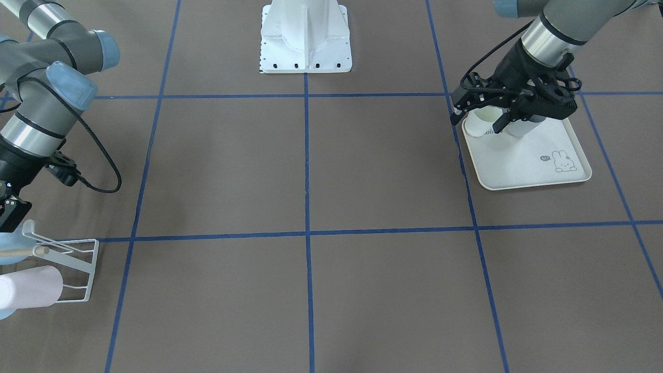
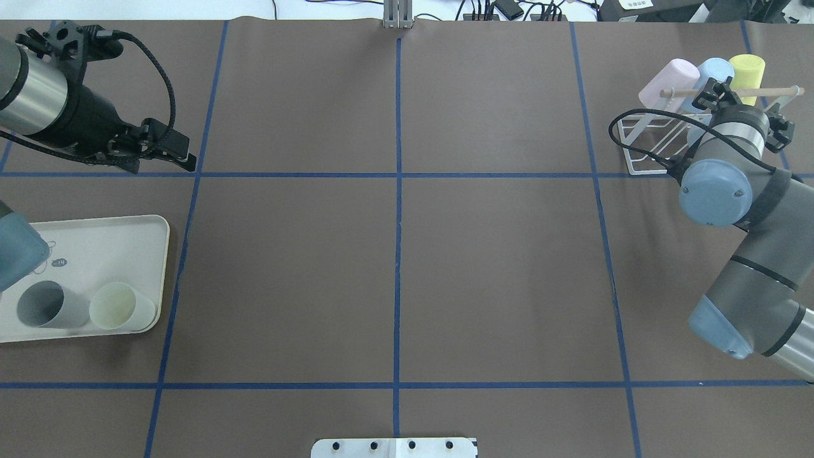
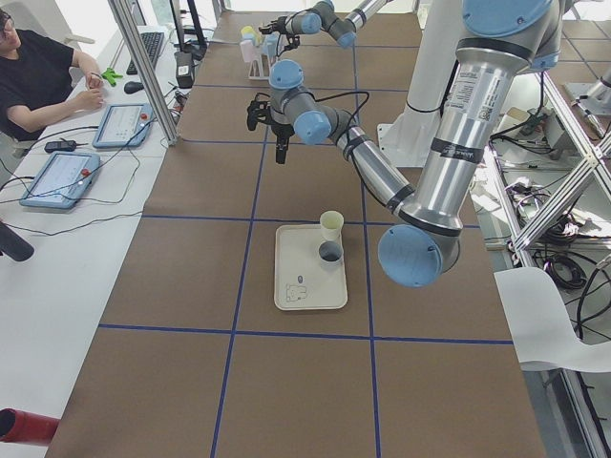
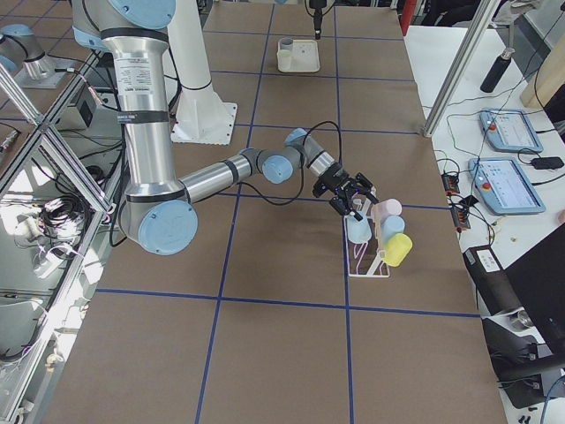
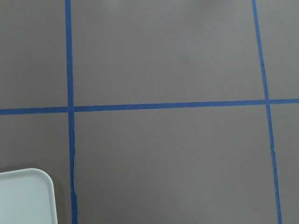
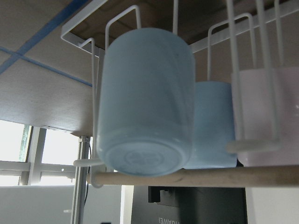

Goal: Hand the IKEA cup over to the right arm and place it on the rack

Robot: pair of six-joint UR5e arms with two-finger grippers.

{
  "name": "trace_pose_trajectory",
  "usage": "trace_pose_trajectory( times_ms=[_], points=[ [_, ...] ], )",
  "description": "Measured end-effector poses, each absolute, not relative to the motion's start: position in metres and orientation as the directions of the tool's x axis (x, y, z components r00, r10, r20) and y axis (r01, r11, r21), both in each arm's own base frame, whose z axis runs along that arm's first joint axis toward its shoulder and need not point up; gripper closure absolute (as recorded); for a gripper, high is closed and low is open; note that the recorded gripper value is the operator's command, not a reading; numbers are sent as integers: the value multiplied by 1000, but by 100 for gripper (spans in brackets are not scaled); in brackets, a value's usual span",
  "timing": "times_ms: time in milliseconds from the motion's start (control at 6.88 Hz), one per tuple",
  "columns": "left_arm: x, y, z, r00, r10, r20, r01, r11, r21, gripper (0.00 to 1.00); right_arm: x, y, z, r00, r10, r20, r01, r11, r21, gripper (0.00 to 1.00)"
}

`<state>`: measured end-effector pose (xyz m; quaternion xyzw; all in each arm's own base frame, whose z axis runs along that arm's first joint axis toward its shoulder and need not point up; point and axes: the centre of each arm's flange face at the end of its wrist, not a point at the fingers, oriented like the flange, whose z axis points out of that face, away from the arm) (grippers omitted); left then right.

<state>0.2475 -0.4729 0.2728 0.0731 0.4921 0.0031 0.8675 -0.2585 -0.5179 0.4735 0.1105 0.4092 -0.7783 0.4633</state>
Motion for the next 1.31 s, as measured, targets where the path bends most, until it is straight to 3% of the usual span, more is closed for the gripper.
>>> trace_pose_trajectory(
  times_ms=[291, 581, 726, 1017, 1307],
  points=[
    [233, -468, 298, 550, 173, -817, 11, 977, 214, 0, -270, -522, 426, -445, -615, -651, 890, -222, -399, 12],
    [198, -459, 350, 611, 269, -745, -61, 954, 295, 0, -279, -511, 394, -145, -670, -728, 986, -155, -54, 12],
    [189, -455, 368, 641, 276, -716, -67, 950, 306, 0, -285, -503, 381, 57, -717, -695, 981, -89, 172, 12],
    [178, -442, 402, 672, 262, -693, -75, 955, 288, 0, -297, -487, 347, 408, -781, -472, 827, 98, 554, 12],
    [164, -418, 448, 672, 267, -691, -75, 952, 296, 0, -307, -476, 321, 608, -777, -166, 577, 288, 764, 12]
  ],
)
